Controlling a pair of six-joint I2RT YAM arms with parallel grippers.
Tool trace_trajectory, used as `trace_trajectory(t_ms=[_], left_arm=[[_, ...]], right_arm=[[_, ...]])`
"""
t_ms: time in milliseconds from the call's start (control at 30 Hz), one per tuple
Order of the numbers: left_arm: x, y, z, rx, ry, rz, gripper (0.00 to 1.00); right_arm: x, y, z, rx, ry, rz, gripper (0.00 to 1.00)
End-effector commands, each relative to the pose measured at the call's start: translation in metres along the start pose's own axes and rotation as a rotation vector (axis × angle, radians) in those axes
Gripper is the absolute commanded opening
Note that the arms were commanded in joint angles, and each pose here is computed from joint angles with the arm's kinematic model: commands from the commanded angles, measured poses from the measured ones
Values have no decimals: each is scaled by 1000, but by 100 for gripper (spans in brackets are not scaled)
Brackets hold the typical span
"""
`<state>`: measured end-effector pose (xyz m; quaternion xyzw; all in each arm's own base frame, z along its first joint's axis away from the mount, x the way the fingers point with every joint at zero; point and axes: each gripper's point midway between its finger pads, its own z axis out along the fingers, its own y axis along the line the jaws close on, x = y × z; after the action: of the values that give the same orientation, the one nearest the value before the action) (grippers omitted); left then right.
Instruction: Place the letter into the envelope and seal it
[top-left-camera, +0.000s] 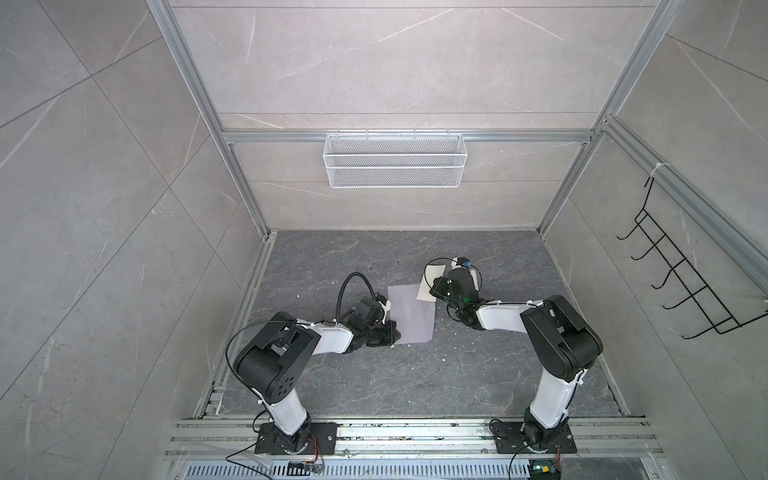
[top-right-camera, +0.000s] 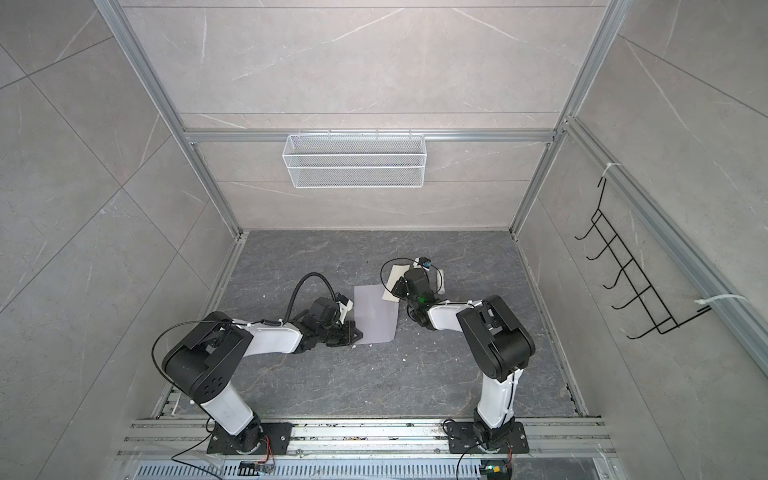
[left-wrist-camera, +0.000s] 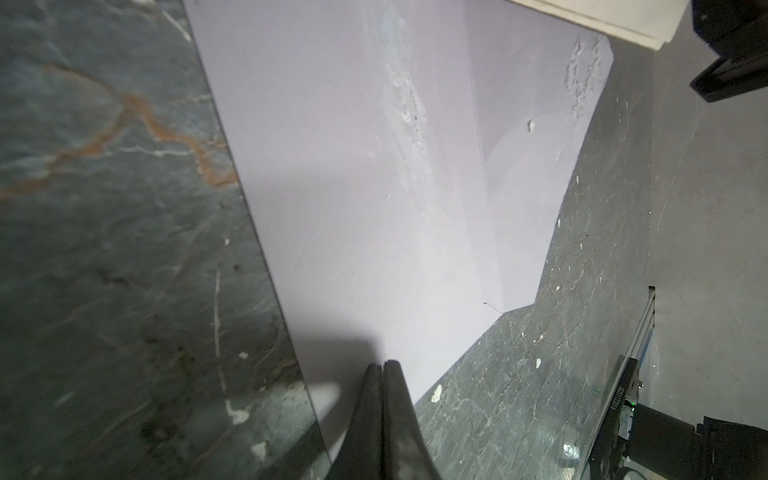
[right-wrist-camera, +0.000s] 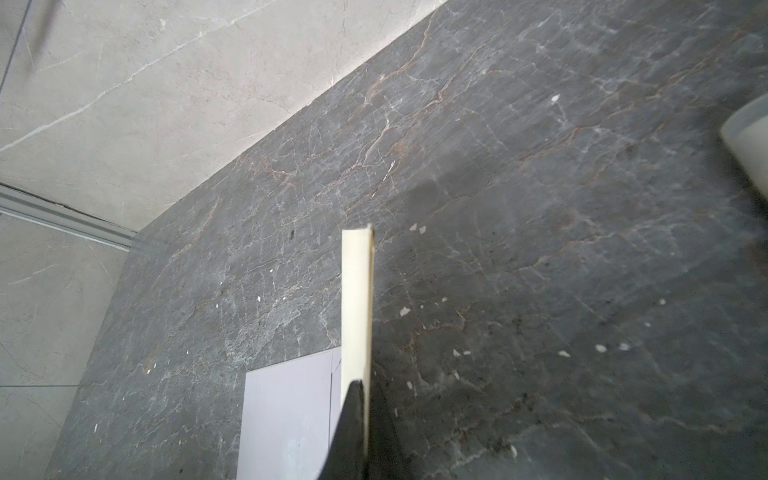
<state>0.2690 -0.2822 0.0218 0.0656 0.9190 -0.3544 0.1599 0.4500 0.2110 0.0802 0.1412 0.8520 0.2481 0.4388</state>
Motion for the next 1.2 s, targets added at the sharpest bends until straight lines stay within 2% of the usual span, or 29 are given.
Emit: trace_trajectory(t_ms=[0, 500, 1167], left_arm=[[-3, 1, 4, -9, -1, 14, 0], [-2, 3, 5, -15, 3, 9, 0], [-2, 4, 7, -19, 6, 5, 0]], right_arm=[[5, -5, 6, 25, 15, 0, 0], [22, -9, 5, 15, 67, -37, 0], [32, 2, -5, 27, 139, -196, 0]])
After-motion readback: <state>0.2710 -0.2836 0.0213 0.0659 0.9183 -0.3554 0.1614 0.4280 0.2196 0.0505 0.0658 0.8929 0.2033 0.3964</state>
